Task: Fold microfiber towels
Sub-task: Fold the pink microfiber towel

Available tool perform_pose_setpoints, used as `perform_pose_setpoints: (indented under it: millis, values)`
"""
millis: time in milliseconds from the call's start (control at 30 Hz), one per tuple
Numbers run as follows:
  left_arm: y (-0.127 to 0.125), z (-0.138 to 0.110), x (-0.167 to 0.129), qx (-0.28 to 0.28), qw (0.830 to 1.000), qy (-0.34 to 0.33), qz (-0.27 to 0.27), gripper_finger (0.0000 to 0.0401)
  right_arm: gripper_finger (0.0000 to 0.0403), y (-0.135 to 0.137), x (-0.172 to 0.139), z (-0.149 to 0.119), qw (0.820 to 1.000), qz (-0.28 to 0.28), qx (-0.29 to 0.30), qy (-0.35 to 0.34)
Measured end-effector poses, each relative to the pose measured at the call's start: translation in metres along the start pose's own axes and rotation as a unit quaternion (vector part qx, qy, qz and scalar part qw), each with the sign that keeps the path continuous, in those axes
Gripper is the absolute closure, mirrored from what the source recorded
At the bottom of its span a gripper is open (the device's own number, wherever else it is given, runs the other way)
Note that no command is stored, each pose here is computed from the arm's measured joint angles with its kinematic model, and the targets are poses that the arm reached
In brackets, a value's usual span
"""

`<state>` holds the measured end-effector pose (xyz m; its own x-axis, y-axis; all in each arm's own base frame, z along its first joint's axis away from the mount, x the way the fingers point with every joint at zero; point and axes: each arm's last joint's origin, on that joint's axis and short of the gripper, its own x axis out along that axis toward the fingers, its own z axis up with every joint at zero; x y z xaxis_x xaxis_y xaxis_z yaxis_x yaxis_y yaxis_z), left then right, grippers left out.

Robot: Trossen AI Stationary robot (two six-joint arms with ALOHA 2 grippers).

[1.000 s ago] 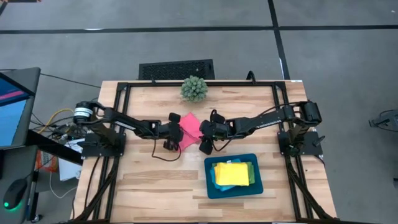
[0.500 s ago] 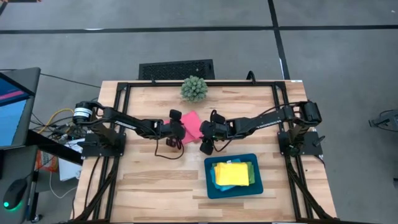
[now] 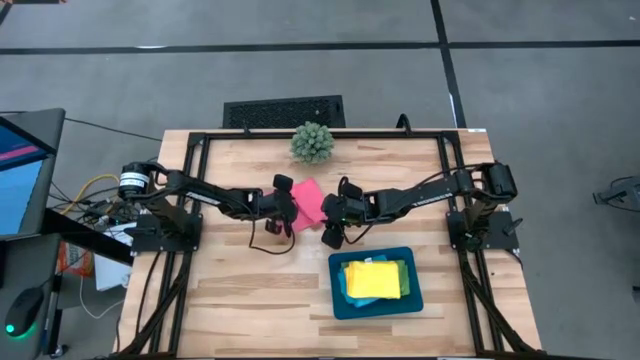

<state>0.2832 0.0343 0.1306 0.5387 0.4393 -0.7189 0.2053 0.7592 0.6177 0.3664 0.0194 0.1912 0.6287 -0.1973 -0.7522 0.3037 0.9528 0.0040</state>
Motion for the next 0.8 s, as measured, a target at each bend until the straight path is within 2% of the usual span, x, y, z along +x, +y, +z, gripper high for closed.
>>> perform_pose_setpoints:
  millis: [133, 300, 467, 667, 800]
  values:
    - [0.005, 0.0, 0.001, -0.002, 1.0, -0.001, 0.021, 0.0287, 0.0221, 0.0, 0.0, 0.0, 1.0, 0.0, 0.0, 0.0]
    - [0.005, -0.003, 0.003, -0.002, 1.0, -0.005, -0.006, 0.0287, 0.0221, 0.0, 0.0, 0.0, 1.0, 0.0, -0.002, 0.0]
    - [0.003, -0.002, 0.003, 0.005, 1.0, 0.004, 0.011, 0.0287, 0.0221, 0.0, 0.0, 0.0, 1.0, 0.0, -0.003, 0.0]
    - [0.002, -0.004, 0.006, 0.014, 1.0, 0.007, -0.003, 0.0287, 0.0221, 0.0, 0.0, 0.0, 1.0, 0.001, -0.003, 0.0]
    - [0.002, -0.002, 0.01, 0.013, 1.0, 0.018, 0.015, 0.0287, 0.0221, 0.0, 0.0, 0.0, 1.0, 0.001, -0.003, 0.0]
